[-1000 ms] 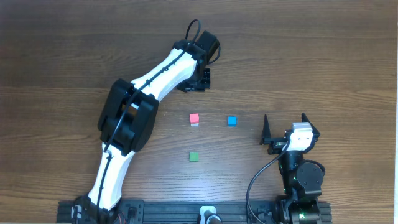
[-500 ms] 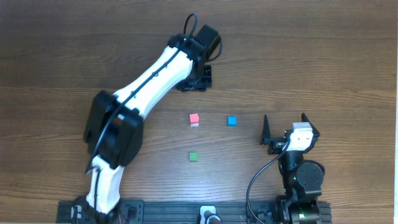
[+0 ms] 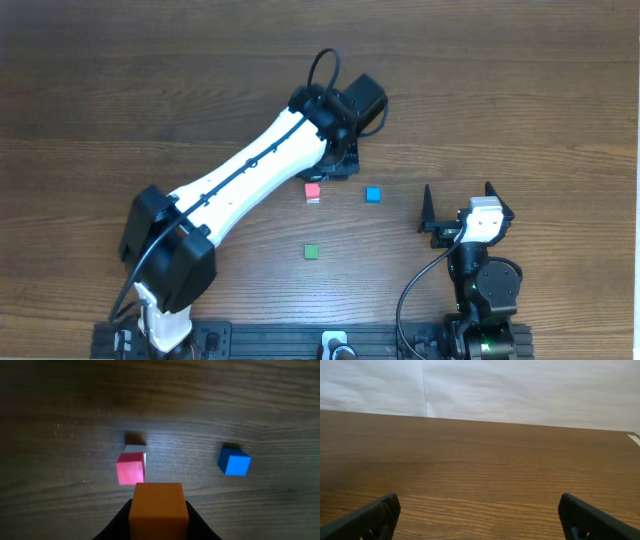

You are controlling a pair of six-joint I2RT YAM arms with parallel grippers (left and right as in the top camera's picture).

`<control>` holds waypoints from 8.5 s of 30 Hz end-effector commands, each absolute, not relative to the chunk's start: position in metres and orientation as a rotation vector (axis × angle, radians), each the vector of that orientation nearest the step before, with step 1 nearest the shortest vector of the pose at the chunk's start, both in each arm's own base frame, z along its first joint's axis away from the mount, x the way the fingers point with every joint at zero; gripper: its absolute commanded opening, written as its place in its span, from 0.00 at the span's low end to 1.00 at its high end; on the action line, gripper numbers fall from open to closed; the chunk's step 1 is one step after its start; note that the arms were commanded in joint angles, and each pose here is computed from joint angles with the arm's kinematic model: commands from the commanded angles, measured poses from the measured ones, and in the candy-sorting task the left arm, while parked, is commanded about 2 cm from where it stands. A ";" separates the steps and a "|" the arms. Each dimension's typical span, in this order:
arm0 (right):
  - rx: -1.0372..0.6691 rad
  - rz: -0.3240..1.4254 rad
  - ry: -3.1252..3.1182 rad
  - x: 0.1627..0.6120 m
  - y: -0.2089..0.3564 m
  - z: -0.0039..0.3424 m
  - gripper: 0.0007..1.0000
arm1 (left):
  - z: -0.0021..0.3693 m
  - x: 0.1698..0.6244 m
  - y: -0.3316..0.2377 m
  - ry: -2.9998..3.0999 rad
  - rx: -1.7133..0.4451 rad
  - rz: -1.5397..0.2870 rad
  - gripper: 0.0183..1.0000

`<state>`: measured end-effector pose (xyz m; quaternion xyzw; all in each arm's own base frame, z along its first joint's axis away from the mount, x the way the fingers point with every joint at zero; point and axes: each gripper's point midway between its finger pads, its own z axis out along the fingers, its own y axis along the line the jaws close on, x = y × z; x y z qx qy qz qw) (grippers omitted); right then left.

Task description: Stack Cubes

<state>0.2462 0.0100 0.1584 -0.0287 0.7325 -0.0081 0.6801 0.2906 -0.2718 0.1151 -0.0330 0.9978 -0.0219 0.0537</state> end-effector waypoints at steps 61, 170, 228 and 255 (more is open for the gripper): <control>-0.060 -0.007 1.641 0.246 0.010 0.157 0.99 | 0.057 0.274 -0.238 3.052 -0.254 -0.002 0.08; -0.060 -0.007 1.641 0.246 0.010 0.157 0.99 | 0.361 0.305 0.012 1.887 -0.275 -0.200 0.89; -0.060 -0.007 1.641 0.246 0.010 0.157 0.99 | 0.174 0.244 -0.029 1.565 0.174 -0.098 1.00; -0.060 -0.007 1.641 0.246 0.010 0.157 0.99 | 0.160 0.244 -0.030 1.623 0.173 -0.105 1.00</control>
